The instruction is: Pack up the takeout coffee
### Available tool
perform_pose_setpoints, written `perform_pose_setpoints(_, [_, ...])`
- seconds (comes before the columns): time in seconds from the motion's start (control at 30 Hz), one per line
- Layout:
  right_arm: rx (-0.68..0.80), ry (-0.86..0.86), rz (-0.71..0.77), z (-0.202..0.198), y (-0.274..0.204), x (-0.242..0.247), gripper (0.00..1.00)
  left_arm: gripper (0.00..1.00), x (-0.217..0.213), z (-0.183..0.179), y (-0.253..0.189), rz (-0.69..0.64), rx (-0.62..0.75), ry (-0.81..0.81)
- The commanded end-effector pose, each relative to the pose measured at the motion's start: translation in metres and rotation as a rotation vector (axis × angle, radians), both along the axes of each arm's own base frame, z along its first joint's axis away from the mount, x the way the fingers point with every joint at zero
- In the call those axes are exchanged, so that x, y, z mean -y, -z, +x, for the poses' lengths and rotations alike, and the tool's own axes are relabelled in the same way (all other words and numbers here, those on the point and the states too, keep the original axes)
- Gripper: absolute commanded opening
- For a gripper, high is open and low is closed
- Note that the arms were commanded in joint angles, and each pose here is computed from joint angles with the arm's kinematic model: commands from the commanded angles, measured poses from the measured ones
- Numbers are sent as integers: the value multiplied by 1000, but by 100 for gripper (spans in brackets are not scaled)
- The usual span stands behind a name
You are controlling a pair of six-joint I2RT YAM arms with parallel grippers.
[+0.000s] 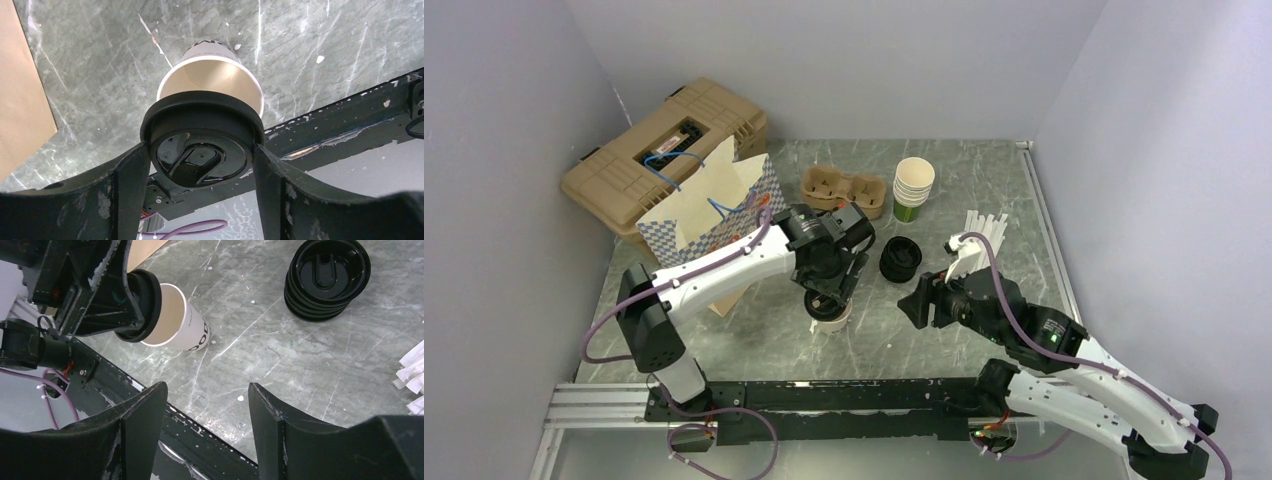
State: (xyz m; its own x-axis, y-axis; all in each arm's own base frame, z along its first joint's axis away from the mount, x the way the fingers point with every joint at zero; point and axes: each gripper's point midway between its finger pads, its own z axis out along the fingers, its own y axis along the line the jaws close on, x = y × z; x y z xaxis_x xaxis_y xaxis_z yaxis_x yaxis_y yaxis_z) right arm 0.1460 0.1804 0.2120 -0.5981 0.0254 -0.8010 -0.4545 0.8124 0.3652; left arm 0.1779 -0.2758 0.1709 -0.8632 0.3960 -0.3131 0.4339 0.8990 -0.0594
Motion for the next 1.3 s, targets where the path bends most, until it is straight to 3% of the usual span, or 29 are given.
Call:
perform_pose_setpoints(0.0, [-5, 6, 23, -1, 1, 0, 64, 44, 2, 4, -4, 15, 24, 4])
perform_pose_setpoints(1.27, [-4, -2, 22, -3, 2, 0, 64, 45, 19, 5, 20, 67, -28, 51])
